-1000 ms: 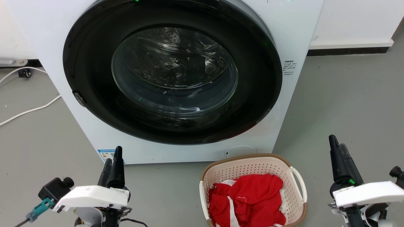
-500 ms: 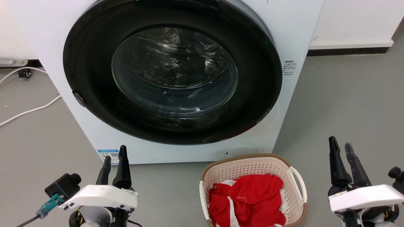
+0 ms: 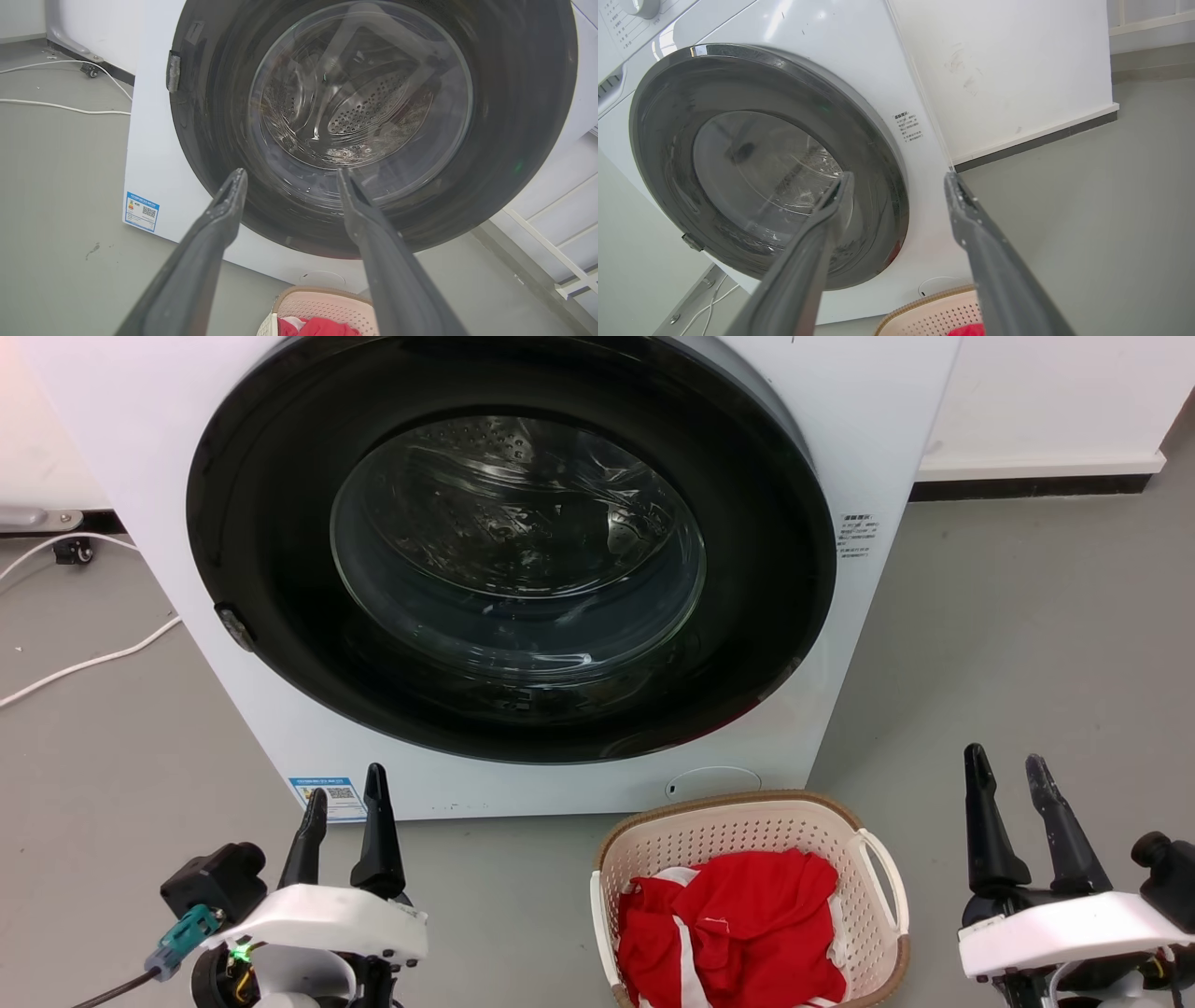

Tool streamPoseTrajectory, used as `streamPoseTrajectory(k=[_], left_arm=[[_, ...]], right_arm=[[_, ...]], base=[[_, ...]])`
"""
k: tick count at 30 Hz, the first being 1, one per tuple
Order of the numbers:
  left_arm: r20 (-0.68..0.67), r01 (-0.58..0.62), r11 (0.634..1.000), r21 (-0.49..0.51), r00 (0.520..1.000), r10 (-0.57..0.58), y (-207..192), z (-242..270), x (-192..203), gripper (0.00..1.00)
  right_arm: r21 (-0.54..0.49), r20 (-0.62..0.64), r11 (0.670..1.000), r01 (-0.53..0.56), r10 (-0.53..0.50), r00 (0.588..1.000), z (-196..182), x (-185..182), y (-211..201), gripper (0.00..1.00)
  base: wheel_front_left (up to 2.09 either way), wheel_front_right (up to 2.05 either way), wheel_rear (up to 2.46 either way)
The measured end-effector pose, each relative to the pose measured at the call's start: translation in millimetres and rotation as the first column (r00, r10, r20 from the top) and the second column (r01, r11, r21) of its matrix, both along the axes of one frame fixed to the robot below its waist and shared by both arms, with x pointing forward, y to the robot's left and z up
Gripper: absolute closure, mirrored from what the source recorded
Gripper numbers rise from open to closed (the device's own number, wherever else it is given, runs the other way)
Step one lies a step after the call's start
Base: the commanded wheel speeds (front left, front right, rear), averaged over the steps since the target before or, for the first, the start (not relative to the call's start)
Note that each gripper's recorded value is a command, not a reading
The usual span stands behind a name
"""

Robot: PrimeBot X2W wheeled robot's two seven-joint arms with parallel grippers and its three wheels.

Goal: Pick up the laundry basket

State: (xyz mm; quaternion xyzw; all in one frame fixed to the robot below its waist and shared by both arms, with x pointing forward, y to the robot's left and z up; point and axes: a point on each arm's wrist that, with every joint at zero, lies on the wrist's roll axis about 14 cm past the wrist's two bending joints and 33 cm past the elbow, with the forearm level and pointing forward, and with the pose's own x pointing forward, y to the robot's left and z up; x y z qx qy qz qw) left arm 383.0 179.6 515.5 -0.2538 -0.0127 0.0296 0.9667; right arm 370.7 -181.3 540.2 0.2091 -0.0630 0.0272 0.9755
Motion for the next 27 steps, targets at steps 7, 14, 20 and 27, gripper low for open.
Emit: streamPoseTrajectory(k=[7, 14, 20, 27], left_arm=[[0.010, 0.002, 0.996, 0.088, 1.000, -0.003, -4, 2, 0, 0.00], [0.026, 0.004, 0.986, 0.164, 1.000, -0.008, -7, 5, -1, 0.00], [0.041, 0.002, 0.974, 0.225, 0.999, -0.012, -11, 7, -2, 0.00], [0.054, 0.005, 0.959, 0.284, 0.998, -0.021, -14, 9, -4, 0.00]], right_arm=[[-0.078, 0.012, 0.997, 0.005, -0.005, 1.000, 0, -3, 1, 0.00], [-0.158, 0.027, 0.987, 0.011, -0.007, 1.000, 2, -4, 1, 0.00], [-0.207, 0.039, 0.978, 0.016, -0.008, 0.999, 4, -5, 2, 0.00], [-0.248, 0.050, 0.969, 0.016, -0.004, 0.999, 4, -8, 4, 0.00]], base=[[0.00, 0.00, 0.00], [0.00, 0.00, 0.00], [0.00, 0.00, 0.00], [0.00, 0.00, 0.00]])
